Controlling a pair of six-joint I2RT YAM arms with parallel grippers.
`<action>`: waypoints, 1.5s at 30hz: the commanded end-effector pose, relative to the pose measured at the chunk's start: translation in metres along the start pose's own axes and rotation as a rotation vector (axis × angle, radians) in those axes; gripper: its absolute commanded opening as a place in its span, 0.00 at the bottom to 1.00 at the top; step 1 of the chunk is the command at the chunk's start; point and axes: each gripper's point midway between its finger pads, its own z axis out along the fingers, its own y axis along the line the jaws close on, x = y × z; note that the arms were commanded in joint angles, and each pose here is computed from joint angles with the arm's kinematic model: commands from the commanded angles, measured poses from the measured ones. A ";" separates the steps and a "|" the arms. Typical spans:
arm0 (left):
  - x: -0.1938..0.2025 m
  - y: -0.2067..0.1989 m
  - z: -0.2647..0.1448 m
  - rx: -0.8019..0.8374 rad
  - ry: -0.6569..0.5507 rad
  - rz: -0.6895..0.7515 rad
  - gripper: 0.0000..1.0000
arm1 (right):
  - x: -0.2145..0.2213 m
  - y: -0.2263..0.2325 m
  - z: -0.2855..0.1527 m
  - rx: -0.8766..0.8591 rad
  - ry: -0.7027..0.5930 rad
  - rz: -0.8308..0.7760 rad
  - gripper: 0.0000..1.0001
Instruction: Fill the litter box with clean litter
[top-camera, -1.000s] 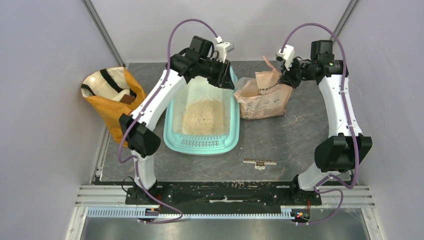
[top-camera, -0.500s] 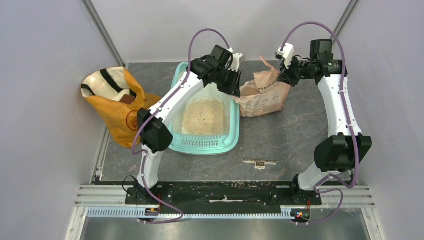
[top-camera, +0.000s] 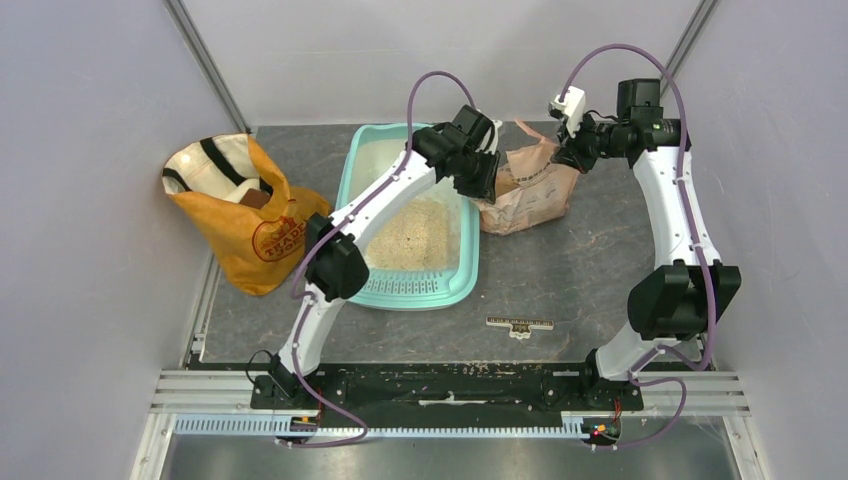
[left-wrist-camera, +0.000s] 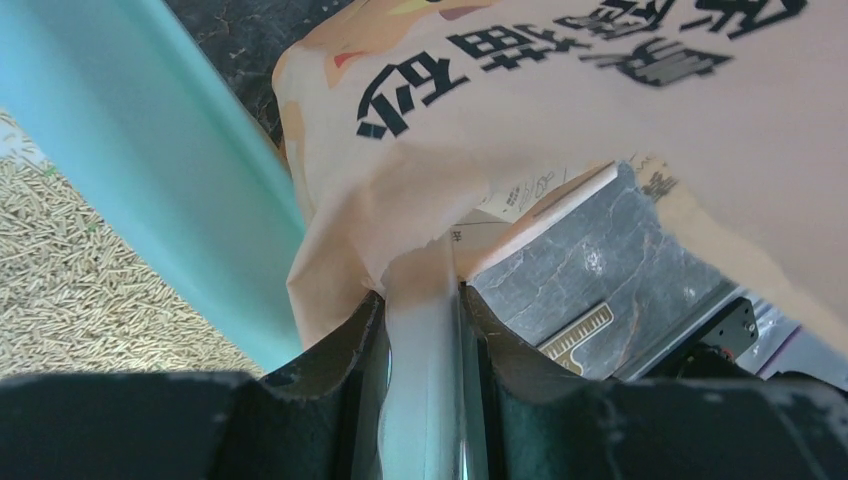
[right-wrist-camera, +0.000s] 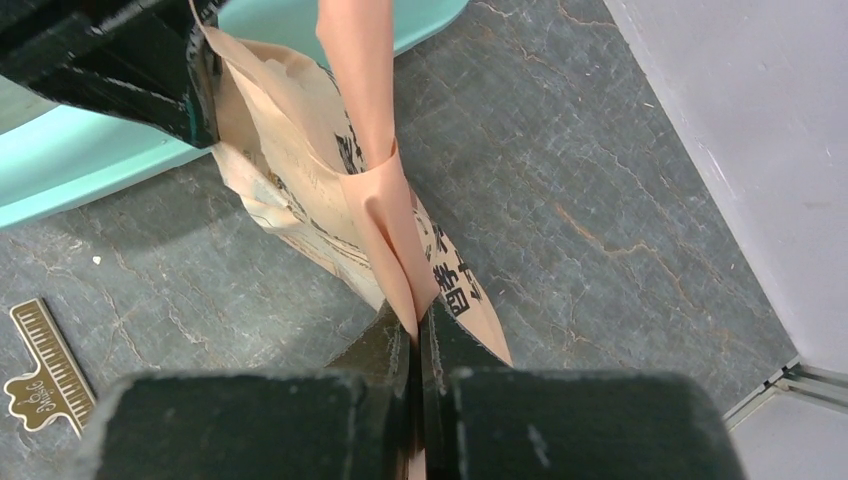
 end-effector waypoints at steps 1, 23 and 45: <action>0.020 0.018 0.032 -0.096 0.068 -0.093 0.02 | -0.070 -0.015 -0.018 0.058 -0.215 -0.145 0.00; 0.057 0.001 0.090 0.071 0.224 -0.168 0.02 | -0.032 0.021 0.015 -0.053 -0.103 -0.084 0.00; -0.002 -0.068 0.058 0.737 0.130 -0.369 0.02 | -0.115 0.077 -0.016 -0.158 -0.275 -0.071 0.00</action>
